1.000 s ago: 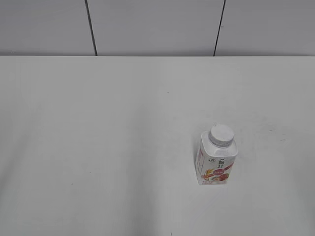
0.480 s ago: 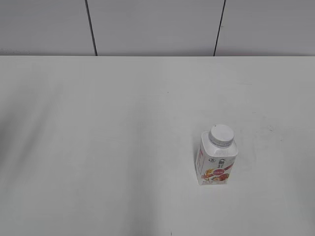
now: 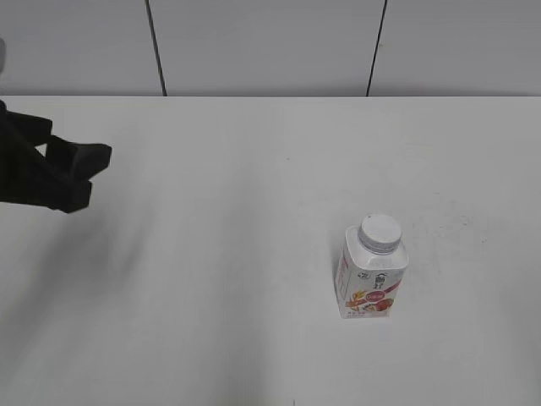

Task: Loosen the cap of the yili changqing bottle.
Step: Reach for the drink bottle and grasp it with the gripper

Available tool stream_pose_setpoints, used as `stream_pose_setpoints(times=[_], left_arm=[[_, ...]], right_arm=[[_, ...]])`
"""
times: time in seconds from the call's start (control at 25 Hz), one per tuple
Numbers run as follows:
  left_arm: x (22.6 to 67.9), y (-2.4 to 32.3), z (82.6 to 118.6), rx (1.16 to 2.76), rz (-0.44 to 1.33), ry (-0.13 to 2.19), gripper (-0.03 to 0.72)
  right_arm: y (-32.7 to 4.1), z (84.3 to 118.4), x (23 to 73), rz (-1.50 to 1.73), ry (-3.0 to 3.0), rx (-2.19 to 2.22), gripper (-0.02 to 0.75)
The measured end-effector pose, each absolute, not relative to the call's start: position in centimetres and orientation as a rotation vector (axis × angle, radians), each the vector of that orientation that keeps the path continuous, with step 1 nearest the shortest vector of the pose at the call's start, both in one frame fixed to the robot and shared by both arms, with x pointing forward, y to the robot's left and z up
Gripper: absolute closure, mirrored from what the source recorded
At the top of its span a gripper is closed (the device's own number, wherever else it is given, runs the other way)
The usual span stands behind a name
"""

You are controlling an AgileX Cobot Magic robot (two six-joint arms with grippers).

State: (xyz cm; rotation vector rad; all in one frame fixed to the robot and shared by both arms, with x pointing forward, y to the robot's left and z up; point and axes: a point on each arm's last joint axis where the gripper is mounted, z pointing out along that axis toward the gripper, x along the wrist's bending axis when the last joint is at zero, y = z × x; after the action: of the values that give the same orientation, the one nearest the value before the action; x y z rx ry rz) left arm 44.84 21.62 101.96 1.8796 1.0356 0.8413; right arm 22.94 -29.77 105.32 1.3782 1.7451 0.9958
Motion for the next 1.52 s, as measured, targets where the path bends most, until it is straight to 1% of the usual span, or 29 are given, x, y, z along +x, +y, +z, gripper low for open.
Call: stream_pose_setpoints(times=[0.08, 0.16, 0.4, 0.48, 0.56, 0.68, 0.88, 1.04, 1.16, 1.24, 1.4, 1.44, 1.52], left_arm=[[45.0, 21.1, 100.7, 1.918, 0.834, 1.005, 0.215], [45.4, 20.7, 100.0, 1.921, 0.821, 0.979, 0.216], [46.7, 18.7, 98.1, 1.797, 0.648, 0.923, 0.217], [47.0, 18.0, 97.3, 1.800, 0.602, 0.887, 0.218], [47.0, 17.5, 96.6, 1.828, 0.567, 0.827, 0.217], [46.8, 16.5, 96.0, 1.846, 0.503, 0.663, 0.217], [46.4, 16.4, 94.3, 1.868, 0.331, 0.427, 0.222], [46.6, 16.4, 92.8, 1.871, 0.185, 0.321, 0.224], [47.5, 15.9, 92.0, 1.881, 0.107, 0.296, 0.224], [48.2, 15.3, 91.7, 1.887, 0.084, 0.274, 0.206], [49.4, 13.8, 91.4, 1.884, 0.063, 0.207, 0.079], [49.6, 13.4, 91.3, 1.886, 0.054, 0.188, 0.060], [50.2, 12.5, 90.9, 1.893, 0.040, 0.149, 0.047]], right_arm=[[-29.8, 105.3, 22.9, 0.996, 1.745, 1.378, 0.212], [-29.8, 105.3, 22.9, 0.996, 1.745, 1.378, 0.212], [-29.8, 105.3, 22.9, 0.996, 1.745, 1.378, 0.212], [-29.8, 105.3, 22.9, 0.996, 1.745, 1.378, 0.212], [-29.8, 105.3, 22.9, 0.996, 1.745, 1.378, 0.212], [-29.8, 105.3, 22.9, 0.996, 1.745, 1.378, 0.212], [-29.8, 105.3, 22.9, 0.996, 1.745, 1.378, 0.212], [-29.8, 105.3, 22.9, 0.996, 1.745, 1.378, 0.212], [-29.8, 105.3, 22.9, 0.996, 1.745, 1.378, 0.212], [-29.8, 105.3, 22.9, 0.996, 1.745, 1.378, 0.212], [-29.8, 105.3, 22.9, 0.996, 1.745, 1.378, 0.212], [-29.8, 105.3, 22.9, 0.996, 1.745, 1.378, 0.212], [-29.8, 105.3, 22.9, 0.996, 1.745, 1.378, 0.212]])
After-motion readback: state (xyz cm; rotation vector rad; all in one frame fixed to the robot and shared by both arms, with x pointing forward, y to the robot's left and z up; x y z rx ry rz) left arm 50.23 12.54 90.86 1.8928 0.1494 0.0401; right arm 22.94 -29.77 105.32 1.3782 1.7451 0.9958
